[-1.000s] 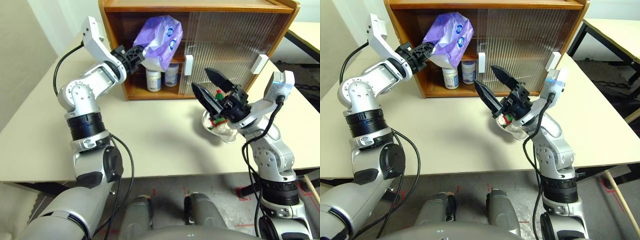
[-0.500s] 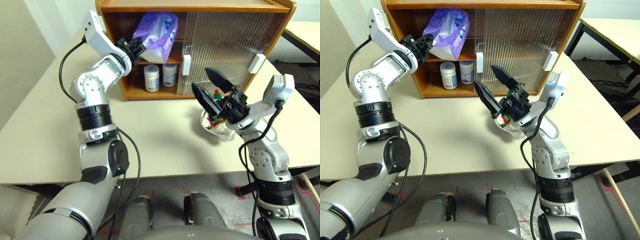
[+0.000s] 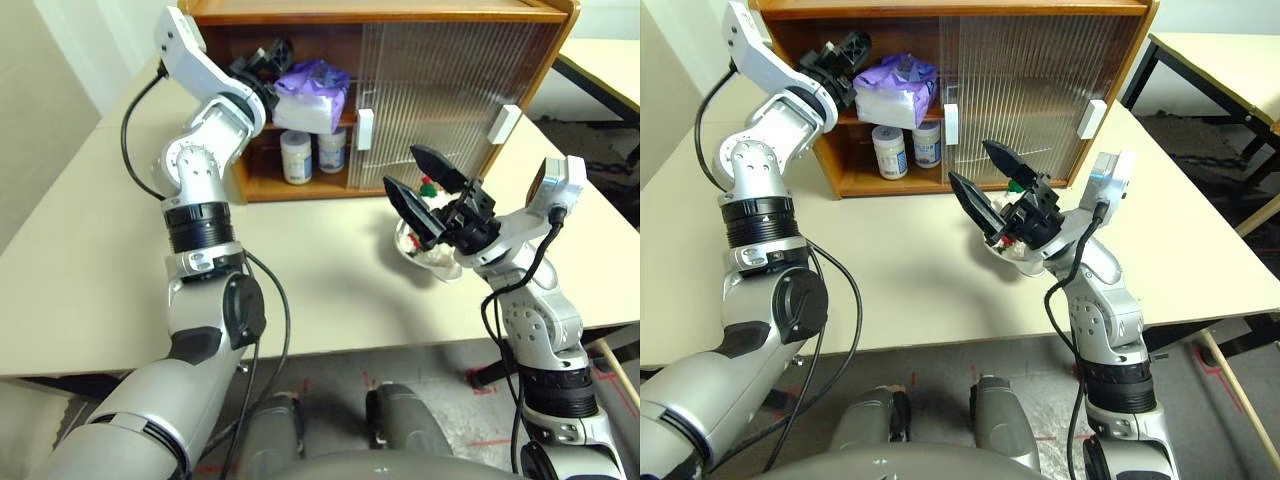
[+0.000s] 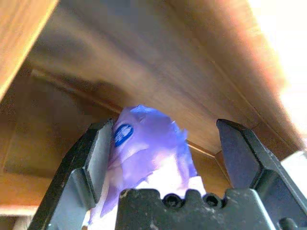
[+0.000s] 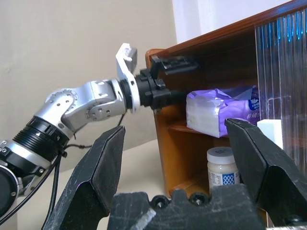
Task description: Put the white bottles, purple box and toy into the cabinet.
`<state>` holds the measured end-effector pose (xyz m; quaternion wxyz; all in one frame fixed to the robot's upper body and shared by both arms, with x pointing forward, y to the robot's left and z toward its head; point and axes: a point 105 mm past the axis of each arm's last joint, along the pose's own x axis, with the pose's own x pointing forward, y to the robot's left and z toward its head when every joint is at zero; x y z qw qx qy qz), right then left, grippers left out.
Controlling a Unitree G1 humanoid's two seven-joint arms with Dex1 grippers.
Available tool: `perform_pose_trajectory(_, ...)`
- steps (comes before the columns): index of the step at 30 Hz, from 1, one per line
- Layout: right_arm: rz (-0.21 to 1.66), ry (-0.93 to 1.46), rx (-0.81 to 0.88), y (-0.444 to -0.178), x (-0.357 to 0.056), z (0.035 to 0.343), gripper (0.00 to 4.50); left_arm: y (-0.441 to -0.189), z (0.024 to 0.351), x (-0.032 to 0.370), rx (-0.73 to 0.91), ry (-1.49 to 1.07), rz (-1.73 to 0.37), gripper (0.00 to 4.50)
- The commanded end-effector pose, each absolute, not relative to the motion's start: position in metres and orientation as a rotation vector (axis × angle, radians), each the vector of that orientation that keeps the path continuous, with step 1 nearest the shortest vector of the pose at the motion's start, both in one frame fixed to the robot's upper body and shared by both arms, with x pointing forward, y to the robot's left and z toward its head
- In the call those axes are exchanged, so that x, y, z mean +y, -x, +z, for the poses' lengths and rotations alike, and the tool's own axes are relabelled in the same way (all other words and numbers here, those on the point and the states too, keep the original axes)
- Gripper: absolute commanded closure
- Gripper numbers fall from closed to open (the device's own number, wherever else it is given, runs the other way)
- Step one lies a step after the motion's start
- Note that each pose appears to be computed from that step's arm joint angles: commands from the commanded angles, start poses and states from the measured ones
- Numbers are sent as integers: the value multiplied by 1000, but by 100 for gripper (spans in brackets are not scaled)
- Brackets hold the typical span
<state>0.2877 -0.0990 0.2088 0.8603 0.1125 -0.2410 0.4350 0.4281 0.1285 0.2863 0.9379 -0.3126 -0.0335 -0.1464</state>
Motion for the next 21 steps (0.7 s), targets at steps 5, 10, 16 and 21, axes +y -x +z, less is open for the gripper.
perform_pose_trajectory(5,951,-234,-511,-285,-98,213,0,-396,268,133,19,431,-397,2)
perform_pose_trajectory(10,969,-227,-502,-287,-98,214,0,-377,266,133,48,320,-487,2)
perform_pose_trajectory(16,954,-211,-494,-290,-101,215,0,-355,262,113,-2,92,-737,205)
perform_pose_trajectory(21,929,-200,-493,-293,-102,215,0,-359,241,104,-12,-22,-797,402)
